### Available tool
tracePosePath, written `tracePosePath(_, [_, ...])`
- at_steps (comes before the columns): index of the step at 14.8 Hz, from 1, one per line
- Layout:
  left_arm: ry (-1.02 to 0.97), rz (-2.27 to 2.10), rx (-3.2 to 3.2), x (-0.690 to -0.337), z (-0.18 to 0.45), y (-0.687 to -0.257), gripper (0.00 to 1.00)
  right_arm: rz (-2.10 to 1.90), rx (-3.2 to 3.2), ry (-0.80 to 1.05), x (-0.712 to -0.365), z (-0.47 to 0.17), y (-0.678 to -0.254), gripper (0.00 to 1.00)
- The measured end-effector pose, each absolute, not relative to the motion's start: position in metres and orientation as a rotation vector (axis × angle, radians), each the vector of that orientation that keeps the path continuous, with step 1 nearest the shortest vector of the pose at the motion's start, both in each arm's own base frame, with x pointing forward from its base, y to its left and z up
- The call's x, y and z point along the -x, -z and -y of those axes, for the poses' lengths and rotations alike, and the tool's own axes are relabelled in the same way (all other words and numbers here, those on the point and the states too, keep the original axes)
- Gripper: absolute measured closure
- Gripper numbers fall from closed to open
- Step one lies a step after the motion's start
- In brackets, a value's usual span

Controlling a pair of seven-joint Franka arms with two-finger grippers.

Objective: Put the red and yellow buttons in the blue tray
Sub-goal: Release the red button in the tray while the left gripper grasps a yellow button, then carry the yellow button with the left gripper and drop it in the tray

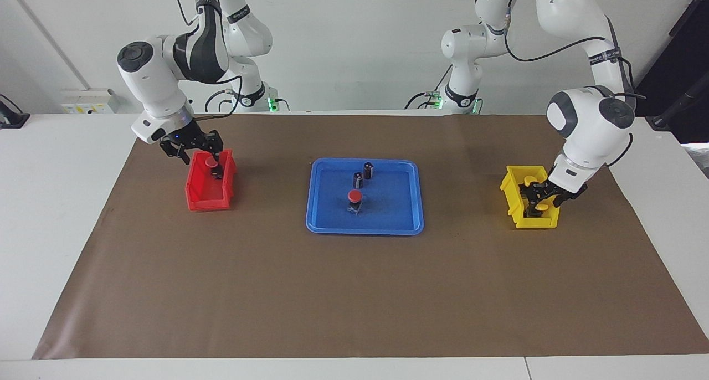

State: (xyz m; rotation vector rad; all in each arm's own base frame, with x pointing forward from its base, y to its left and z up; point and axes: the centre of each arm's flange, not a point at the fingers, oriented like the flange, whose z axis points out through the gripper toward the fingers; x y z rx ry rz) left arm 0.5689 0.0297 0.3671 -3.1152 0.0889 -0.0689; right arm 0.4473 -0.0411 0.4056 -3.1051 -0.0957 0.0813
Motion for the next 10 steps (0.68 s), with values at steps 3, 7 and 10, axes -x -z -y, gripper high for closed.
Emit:
tracePosePath(3, [0.065, -0.087, 3.116, -0.568, -0.030, -0.366, 0.59, 0.095, 3.105, -0.085, -0.442, 0.040, -0.392, 0.25])
tracePosePath(7, [0.052, -0.096, 3.116, -0.574, -0.027, -0.382, 0.59, 0.097, 3.107, -0.085, -0.432, 0.039, -0.371, 0.27])
tracePosePath(10, [-0.011, -0.056, 3.117, -0.590, -0.008, -0.460, 0.59, 0.095, 3.105, -0.106, -0.427, 0.038, -0.361, 0.28])
